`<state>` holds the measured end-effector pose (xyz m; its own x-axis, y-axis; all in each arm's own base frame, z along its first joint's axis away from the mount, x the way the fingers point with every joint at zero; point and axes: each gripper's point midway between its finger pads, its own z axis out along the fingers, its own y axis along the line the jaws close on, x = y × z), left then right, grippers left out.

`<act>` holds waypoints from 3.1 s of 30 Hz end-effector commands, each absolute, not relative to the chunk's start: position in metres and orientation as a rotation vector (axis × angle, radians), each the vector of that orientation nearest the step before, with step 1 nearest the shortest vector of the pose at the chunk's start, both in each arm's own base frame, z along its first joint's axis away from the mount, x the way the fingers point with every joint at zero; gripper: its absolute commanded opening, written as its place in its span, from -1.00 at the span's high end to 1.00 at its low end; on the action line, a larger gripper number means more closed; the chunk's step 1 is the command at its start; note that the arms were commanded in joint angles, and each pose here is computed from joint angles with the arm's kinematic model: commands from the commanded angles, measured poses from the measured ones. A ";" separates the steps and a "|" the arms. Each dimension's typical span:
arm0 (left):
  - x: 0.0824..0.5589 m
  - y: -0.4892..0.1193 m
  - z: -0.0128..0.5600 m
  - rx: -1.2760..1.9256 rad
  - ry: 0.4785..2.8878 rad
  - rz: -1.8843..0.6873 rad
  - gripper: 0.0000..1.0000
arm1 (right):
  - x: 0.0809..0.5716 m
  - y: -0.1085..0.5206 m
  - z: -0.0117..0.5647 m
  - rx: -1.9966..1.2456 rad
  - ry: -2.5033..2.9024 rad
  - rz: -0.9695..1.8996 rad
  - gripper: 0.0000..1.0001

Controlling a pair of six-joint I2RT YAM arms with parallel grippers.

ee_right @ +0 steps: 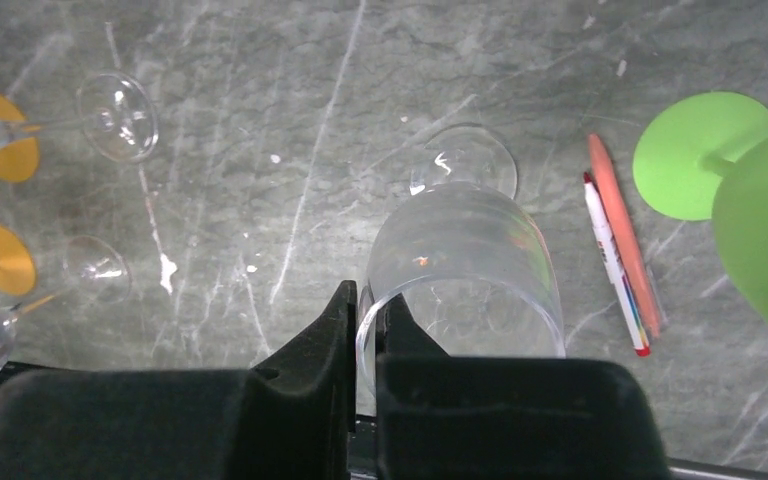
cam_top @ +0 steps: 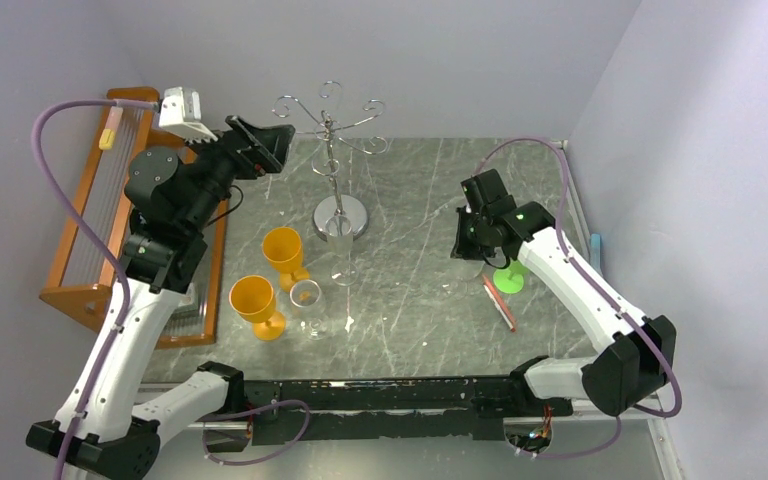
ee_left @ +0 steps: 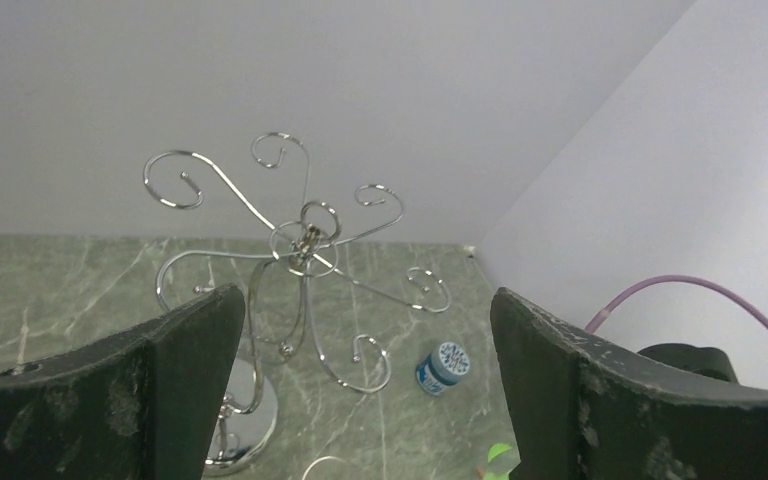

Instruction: Place the wine glass upside down on the wine glass rack

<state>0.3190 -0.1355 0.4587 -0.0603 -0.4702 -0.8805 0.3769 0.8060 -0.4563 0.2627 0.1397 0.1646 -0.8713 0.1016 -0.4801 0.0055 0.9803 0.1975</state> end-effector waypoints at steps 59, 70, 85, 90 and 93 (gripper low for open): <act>0.334 -0.384 0.561 -0.465 1.161 -1.945 -0.68 | 0.251 0.158 0.543 0.157 1.073 1.102 1.00; 0.346 -0.384 0.571 -0.599 1.084 -1.924 -0.35 | 0.249 0.163 0.537 0.133 1.091 1.119 1.00; 0.354 -0.364 0.574 -0.660 0.971 -1.849 0.42 | 0.249 0.163 0.526 0.142 1.107 1.129 1.00; 0.350 -0.364 0.582 -0.589 0.950 -1.809 0.90 | 0.249 0.164 0.517 0.131 1.147 1.105 1.00; 0.346 -0.363 0.586 -0.516 0.959 -1.747 0.90 | 0.250 0.159 0.507 0.136 1.199 1.048 0.77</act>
<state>0.3595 -0.3903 0.5428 -0.4825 -0.8752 -0.0336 0.4290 -0.2028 -0.8802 0.2526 0.1649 0.5208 -0.0200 0.7666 -0.6419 -0.6381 0.4845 0.5985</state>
